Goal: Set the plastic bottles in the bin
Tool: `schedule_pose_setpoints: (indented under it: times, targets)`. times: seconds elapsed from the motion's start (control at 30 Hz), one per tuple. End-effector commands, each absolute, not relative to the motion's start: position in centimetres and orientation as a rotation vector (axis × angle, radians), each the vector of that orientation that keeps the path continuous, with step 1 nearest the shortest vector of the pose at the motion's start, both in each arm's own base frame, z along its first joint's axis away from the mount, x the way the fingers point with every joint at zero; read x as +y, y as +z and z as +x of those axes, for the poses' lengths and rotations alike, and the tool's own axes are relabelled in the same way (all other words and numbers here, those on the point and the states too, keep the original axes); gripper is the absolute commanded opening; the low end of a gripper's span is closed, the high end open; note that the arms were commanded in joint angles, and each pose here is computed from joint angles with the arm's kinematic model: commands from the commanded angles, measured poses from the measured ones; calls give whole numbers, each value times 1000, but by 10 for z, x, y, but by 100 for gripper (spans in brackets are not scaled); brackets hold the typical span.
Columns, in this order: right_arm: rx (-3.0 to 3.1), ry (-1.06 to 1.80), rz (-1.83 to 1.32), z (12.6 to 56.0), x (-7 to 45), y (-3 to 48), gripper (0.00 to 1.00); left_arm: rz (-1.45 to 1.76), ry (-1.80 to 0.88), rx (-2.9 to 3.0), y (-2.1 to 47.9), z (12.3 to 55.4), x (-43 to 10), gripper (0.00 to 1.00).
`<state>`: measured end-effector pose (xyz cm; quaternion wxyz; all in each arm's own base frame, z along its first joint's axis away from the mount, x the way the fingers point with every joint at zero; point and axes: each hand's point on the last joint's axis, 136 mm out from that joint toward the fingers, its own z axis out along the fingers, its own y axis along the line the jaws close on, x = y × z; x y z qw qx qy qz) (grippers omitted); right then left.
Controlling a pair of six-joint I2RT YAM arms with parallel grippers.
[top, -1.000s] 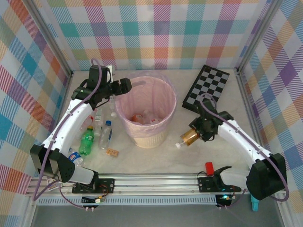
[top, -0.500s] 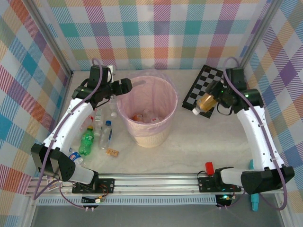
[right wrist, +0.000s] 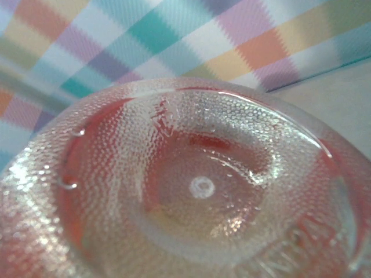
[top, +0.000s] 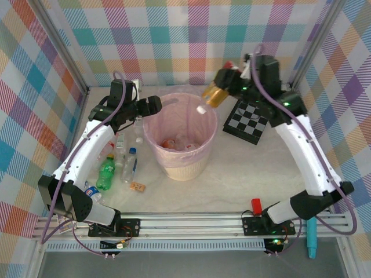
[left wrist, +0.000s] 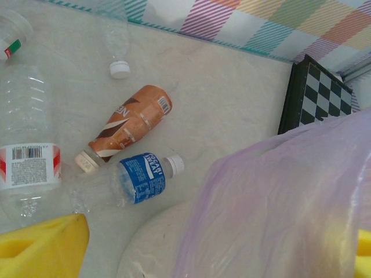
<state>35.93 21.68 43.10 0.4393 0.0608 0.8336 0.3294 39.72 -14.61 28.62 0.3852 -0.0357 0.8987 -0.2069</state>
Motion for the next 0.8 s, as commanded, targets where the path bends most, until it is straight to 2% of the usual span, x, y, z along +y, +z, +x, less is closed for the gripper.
schedule_pose_setpoints:
  times: [0.0,0.17,0.4,0.57,0.67,0.73,0.77]
  targets:
    - [2082,791,-42,358,263,424,33,-65,-477,2408,253,395,-149,81]
    - [2256,608,-222,356,306,360,35,-70,-493,2399,255,397,-151,70]
    - [2458,469,-348,349,331,278,38,-62,-504,2381,264,399,-154,42]
    - [2551,421,-381,343,340,231,41,-54,-528,2372,265,401,-157,35]
    - [2597,386,-388,341,342,206,46,-53,-545,2375,264,402,-160,34]
    - [2622,383,-399,338,344,194,53,-52,-555,2374,264,403,-162,34]
    - [2630,384,-398,337,344,189,62,-53,-554,2373,264,403,-161,34]
